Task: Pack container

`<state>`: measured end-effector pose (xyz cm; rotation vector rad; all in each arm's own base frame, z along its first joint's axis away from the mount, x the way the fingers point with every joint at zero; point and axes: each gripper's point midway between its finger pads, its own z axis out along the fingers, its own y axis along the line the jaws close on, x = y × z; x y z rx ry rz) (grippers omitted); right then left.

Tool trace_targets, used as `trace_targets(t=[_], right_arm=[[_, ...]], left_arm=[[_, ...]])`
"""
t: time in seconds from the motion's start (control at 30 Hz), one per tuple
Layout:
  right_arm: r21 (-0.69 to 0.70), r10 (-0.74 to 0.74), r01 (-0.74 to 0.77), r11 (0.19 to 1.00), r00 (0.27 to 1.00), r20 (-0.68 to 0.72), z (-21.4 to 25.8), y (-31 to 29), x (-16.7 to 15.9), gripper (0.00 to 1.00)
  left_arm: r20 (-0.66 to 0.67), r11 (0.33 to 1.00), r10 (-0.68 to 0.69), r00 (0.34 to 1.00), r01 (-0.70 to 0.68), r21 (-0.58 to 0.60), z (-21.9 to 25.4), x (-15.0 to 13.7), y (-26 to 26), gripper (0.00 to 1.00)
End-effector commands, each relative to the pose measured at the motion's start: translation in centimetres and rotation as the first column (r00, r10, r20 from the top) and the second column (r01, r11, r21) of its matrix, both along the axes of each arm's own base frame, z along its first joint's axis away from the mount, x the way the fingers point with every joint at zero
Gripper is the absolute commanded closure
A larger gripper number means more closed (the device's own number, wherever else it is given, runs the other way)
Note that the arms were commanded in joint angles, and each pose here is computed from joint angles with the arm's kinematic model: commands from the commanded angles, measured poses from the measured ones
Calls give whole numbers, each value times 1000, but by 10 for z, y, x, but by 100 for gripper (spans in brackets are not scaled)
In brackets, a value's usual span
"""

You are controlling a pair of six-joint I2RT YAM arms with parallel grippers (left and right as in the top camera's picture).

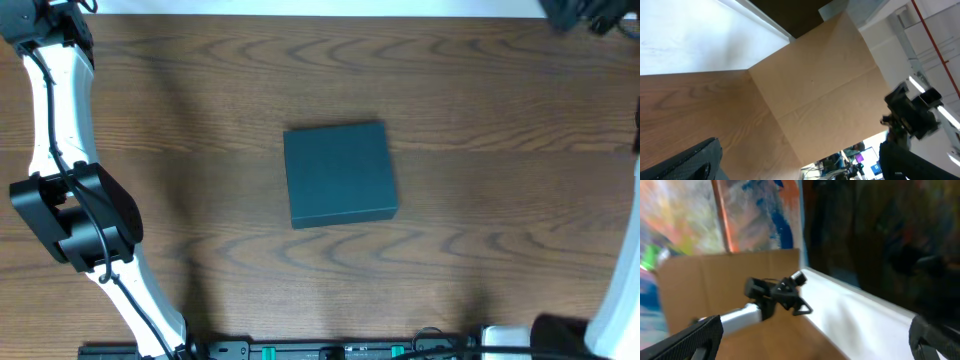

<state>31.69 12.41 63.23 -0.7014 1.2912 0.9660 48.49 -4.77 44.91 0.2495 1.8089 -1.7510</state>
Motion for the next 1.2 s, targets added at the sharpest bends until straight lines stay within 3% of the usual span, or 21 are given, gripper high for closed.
trace_targets(t=[0.0,0.37,1.17], right_arm=[[-117,-163,203,972,944,288,4,3,-5,1],[-253,-497,567,784,818,291,-58,-7,-22,1],[-228,-569,636,737,766,300,-259,-36,-96,1]], left_arm=[[74,1000,-1,997,-1,25,24,-17,-4,1],[74,1000,-1,997,-1,25,24,-17,-4,1],[74,1000,-1,997,-1,25,24,-17,-4,1]])
